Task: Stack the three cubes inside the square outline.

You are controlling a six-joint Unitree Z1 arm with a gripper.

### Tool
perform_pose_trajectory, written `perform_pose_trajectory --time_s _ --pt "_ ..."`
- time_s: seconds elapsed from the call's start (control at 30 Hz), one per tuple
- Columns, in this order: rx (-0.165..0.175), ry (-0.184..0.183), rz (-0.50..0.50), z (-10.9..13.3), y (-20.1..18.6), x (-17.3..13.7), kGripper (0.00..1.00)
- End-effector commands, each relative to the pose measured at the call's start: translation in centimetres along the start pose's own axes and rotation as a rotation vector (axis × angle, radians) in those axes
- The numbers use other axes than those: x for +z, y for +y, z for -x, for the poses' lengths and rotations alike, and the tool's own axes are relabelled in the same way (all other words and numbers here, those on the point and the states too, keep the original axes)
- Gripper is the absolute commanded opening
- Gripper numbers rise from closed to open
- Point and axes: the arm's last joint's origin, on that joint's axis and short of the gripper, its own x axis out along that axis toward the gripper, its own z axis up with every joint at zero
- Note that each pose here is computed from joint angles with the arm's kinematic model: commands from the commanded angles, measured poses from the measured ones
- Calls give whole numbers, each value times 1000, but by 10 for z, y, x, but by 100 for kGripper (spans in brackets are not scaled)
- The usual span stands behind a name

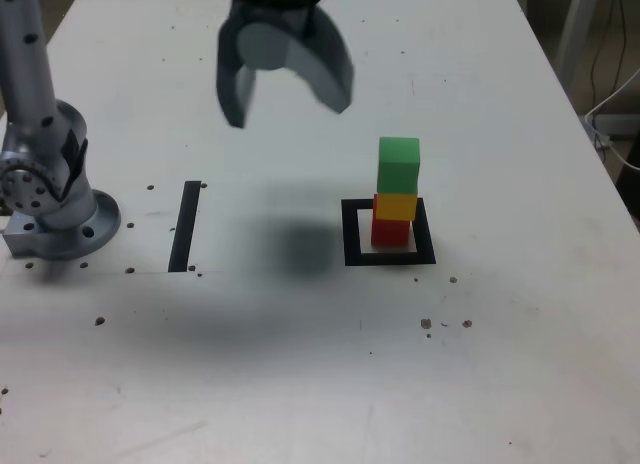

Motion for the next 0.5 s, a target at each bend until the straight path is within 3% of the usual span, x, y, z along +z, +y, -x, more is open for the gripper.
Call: perform_pose_trajectory --time_s 0.0,0.27,0.47 --pt "4 18 2 -13 -1 -8 99" --pt "11 31 3 -60 -5 -32 99" --pt "2 31 7 -82 -9 -51 99"
